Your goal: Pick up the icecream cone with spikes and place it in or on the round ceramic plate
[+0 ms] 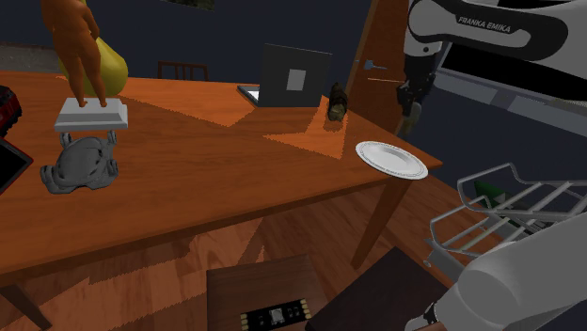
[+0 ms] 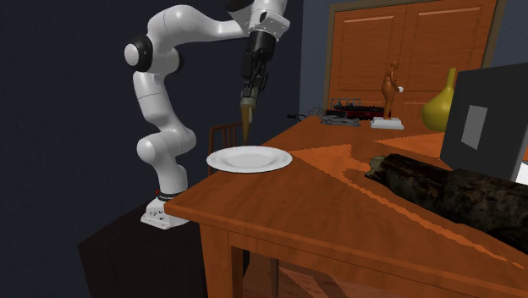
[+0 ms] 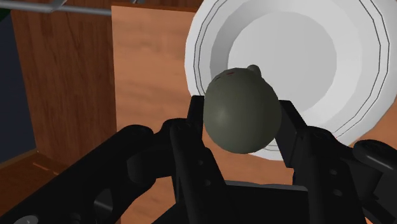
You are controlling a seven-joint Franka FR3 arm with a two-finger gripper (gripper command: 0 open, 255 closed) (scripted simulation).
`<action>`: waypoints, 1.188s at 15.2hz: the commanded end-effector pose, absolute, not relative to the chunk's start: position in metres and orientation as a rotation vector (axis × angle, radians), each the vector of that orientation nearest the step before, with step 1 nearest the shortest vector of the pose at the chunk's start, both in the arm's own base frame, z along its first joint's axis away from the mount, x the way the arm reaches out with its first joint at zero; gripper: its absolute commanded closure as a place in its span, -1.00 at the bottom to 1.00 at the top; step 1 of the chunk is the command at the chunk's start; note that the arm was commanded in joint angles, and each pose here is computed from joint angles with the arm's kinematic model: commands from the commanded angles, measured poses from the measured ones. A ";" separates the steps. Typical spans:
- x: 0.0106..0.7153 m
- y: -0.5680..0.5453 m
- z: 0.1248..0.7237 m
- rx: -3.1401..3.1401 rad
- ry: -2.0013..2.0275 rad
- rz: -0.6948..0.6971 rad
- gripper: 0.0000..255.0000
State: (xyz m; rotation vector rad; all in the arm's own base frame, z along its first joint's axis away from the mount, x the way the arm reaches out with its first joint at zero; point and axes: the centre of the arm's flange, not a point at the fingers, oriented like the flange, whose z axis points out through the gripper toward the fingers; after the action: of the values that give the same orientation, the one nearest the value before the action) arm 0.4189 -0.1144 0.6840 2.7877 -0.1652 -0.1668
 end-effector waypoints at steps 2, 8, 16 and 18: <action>0.419 -0.114 0.667 2.788 -0.165 -0.166 1.00; 0.419 -0.114 0.636 2.788 -0.165 -0.166 1.00; 0.419 -0.114 0.624 2.788 -0.165 -0.166 1.00; 0.418 -0.114 0.624 2.788 -0.165 -0.166 -1.00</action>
State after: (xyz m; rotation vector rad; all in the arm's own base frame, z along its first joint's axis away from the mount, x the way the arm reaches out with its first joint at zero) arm 0.4186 -0.1131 0.6254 2.7872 -0.1640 -0.1603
